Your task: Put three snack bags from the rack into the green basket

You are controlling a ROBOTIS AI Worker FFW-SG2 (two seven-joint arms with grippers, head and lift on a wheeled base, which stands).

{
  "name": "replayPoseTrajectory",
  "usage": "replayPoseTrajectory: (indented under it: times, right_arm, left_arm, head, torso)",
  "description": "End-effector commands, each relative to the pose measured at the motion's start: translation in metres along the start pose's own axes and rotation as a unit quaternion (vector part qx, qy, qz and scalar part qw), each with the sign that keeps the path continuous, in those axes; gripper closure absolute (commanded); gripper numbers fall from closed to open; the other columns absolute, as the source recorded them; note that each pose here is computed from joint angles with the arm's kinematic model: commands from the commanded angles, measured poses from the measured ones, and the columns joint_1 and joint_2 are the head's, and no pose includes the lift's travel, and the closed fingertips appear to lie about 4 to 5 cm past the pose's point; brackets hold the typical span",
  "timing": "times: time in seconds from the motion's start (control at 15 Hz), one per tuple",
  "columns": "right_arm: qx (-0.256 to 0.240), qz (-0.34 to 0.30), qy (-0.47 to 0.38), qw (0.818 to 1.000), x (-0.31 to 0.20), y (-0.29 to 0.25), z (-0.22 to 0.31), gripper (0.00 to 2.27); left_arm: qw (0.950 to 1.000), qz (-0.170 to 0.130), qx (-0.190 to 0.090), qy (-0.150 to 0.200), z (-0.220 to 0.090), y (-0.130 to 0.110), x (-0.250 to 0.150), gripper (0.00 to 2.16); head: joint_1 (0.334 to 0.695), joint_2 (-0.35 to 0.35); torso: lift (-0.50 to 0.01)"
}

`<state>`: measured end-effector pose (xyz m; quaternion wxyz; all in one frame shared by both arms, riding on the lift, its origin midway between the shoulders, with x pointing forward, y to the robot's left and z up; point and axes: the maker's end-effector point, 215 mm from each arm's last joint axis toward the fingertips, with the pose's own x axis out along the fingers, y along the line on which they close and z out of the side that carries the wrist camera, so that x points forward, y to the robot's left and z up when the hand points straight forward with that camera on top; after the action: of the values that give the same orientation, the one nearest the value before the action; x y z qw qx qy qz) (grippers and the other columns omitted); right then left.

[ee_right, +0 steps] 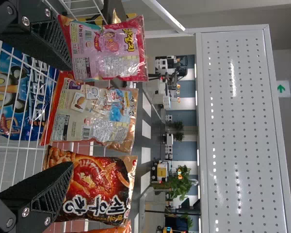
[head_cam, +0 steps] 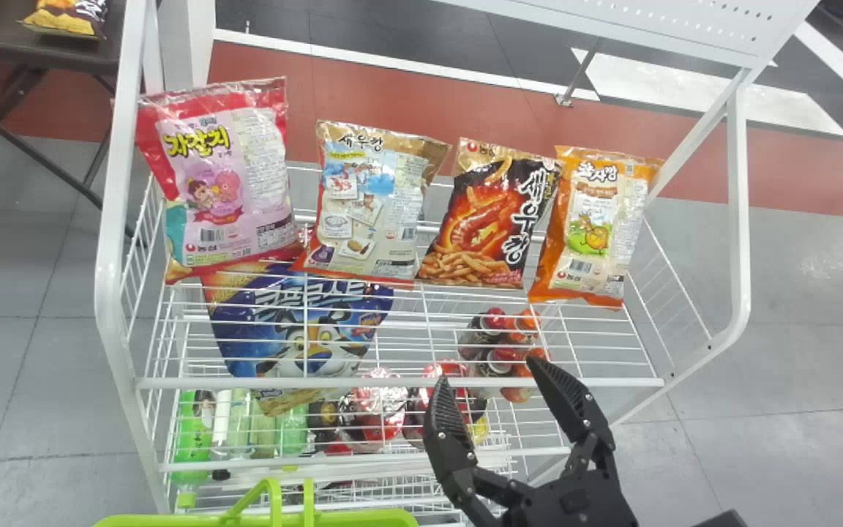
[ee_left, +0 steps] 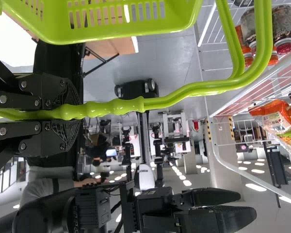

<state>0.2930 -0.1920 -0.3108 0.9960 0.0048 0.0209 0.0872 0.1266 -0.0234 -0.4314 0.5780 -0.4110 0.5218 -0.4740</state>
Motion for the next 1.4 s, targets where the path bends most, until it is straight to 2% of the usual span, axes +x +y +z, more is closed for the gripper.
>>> replayPoseTrajectory:
  times: [0.0,0.53,0.73,0.93,1.33]
  right_arm:
    - [0.001,0.001,-0.002,1.000,0.001,0.001,0.001,0.12]
    - [0.003,0.001,0.002,1.000,0.004,0.001,-0.005,0.12]
    - [0.003,0.002,0.006,1.000,0.009,0.002,-0.007,0.12]
    - [0.001,0.006,0.017,1.000,0.034,0.003,-0.018,0.12]
    - [0.002,0.016,0.028,0.999,0.117,0.016,-0.040,0.12]
  left_arm:
    - [1.0000,0.001,0.001,-0.001,0.000,0.000,0.000,2.05]
    - [1.0000,-0.001,-0.001,0.001,-0.002,0.000,0.002,2.05]
    - [0.9999,-0.015,-0.005,-0.001,-0.002,-0.006,0.003,2.05]
    - [0.9997,-0.023,-0.003,0.003,-0.005,-0.012,0.007,2.05]
    - [0.9996,-0.022,-0.001,0.016,-0.011,-0.013,0.011,2.05]
  head:
    - [0.695,-0.350]
    - [0.695,-0.350]
    - [0.695,-0.350]
    - [0.695,-0.350]
    - [0.695,-0.350]
  torso:
    - [0.000]
    - [0.000]
    - [0.000]
    - [0.000]
    - [0.000]
